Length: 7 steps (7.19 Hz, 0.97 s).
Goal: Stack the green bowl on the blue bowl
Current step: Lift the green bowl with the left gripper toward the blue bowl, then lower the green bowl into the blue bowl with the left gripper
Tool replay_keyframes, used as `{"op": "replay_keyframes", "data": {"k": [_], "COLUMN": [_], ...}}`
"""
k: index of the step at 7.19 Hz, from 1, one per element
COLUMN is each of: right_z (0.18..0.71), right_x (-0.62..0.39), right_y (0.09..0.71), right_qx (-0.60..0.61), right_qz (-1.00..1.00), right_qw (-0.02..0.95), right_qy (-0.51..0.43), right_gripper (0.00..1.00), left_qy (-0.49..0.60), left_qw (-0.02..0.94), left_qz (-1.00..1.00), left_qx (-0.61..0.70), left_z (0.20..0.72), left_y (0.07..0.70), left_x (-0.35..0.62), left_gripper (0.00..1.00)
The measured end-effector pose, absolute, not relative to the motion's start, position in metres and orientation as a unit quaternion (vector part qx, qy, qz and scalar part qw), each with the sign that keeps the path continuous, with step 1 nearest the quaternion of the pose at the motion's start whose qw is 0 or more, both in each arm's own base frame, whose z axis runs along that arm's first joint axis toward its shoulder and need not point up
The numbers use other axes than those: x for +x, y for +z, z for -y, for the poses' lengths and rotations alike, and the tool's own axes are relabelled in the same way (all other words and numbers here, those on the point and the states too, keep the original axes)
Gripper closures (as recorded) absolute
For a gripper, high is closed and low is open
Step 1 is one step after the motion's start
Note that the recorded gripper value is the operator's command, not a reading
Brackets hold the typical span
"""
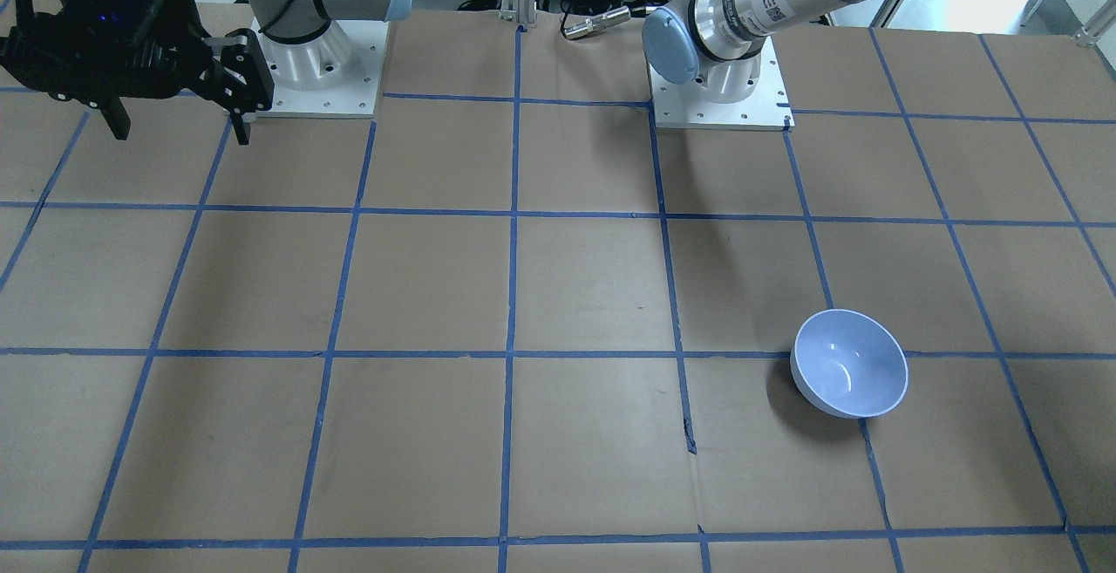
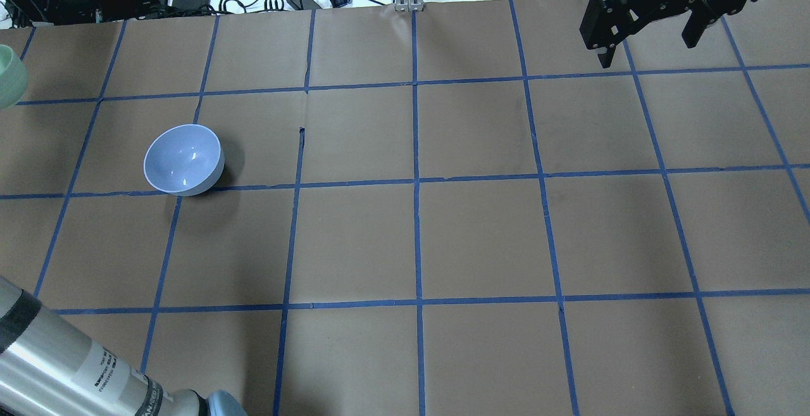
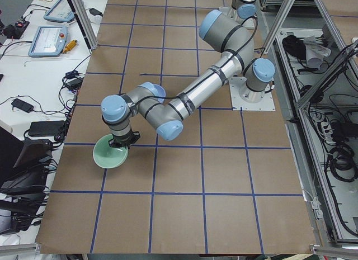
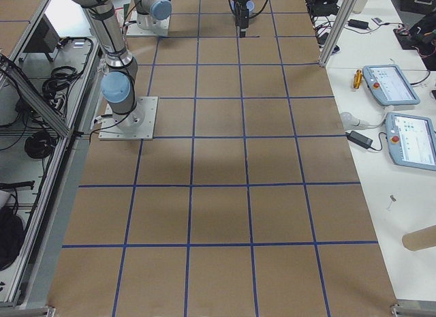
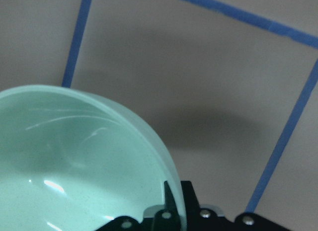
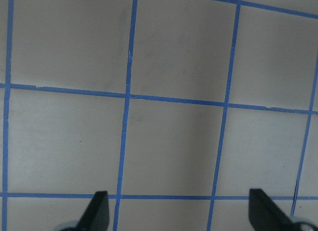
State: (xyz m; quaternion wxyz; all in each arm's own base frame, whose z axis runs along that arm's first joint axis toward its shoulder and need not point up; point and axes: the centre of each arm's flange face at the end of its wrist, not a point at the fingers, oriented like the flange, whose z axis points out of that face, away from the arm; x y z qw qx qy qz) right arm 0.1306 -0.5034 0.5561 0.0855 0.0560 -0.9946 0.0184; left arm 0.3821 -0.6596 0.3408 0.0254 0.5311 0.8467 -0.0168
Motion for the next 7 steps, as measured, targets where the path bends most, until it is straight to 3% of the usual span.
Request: {"op": "replay_keyframes", "data": {"k": [4, 7], "right_z": [0.503, 0.503], "right_x": [0.131, 0.130], "right_y": [0.556, 0.556], "right_qx": [0.056, 0.056], "right_qz": [0.995, 0.995], "right_qw": [0.085, 0.085], "right_qy": [0.018, 0.018], "right_gripper": [0.00, 0.00], "left_qy": [-0.018, -0.014], "left_qw": [0.014, 0.008], "left_qz": [-0.898, -0.934], "left_qx": [0.439, 0.358], "left_z": [0.648, 0.622], "left_y": [0.385, 0.375], "left_x": [0.222, 0.107], "left_gripper": [1.00, 1.00]}}
